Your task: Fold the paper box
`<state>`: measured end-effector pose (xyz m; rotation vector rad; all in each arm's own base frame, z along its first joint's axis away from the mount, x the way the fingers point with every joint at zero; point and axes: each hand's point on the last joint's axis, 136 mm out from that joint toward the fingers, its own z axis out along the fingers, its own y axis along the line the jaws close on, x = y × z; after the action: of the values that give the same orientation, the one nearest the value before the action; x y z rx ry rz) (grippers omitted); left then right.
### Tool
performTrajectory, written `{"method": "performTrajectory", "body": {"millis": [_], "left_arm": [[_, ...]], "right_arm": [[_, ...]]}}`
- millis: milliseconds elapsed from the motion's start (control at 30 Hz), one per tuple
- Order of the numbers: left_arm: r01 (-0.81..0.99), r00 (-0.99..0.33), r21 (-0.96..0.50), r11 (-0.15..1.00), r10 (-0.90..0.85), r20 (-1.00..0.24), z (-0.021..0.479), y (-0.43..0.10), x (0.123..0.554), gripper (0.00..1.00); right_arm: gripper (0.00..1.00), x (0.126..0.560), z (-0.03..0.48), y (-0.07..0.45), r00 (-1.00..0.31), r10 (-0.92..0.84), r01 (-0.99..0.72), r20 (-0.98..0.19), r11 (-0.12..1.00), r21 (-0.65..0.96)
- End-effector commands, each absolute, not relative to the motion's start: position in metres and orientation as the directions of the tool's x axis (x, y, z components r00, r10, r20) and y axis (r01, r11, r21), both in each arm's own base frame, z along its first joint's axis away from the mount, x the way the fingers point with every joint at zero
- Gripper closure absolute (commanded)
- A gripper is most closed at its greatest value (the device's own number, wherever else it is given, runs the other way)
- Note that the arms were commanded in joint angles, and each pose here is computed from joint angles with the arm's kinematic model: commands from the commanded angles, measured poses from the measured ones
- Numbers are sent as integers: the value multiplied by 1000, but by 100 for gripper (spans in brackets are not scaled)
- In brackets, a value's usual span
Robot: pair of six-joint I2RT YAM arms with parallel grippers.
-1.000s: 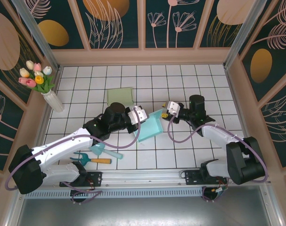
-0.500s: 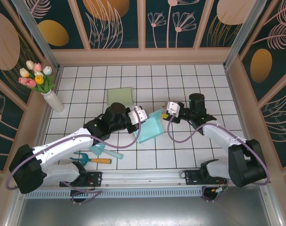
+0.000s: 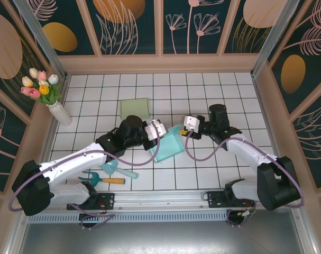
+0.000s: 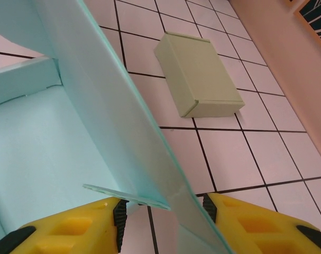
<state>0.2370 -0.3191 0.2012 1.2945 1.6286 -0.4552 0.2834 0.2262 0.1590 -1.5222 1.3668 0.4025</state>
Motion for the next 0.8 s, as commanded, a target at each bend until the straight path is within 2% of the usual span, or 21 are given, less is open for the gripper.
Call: {"method": "performTrajectory", "body": {"millis": [0,167,233,500,567,767], "left_arm": [[920,24,228,319,533,-846,194,-325,229,98],[920,25,228,318,534,-845,193,-326,230,98],[919,26,229,320,531,-847,194,-326,230,98],[897,7,257,361,568,-823,187,-319,239,98],[895,0,258,364,579,-816,183,-319,241,98],[898,-5,253,359,585,-811,176,-321,241,98]], "right_arm": [[55,275,191,248,429,-471,-855,-771,63,-514],[68,270,186,252,419,-494,-874,-762,8,-486],[69,271,180,251,408,-511,-880,-757,0,-475],[53,286,187,235,414,-584,-846,-699,38,-532],[50,292,185,227,417,-646,-827,-639,22,-562],[49,292,167,203,397,-805,-819,-440,-95,-566]]}}
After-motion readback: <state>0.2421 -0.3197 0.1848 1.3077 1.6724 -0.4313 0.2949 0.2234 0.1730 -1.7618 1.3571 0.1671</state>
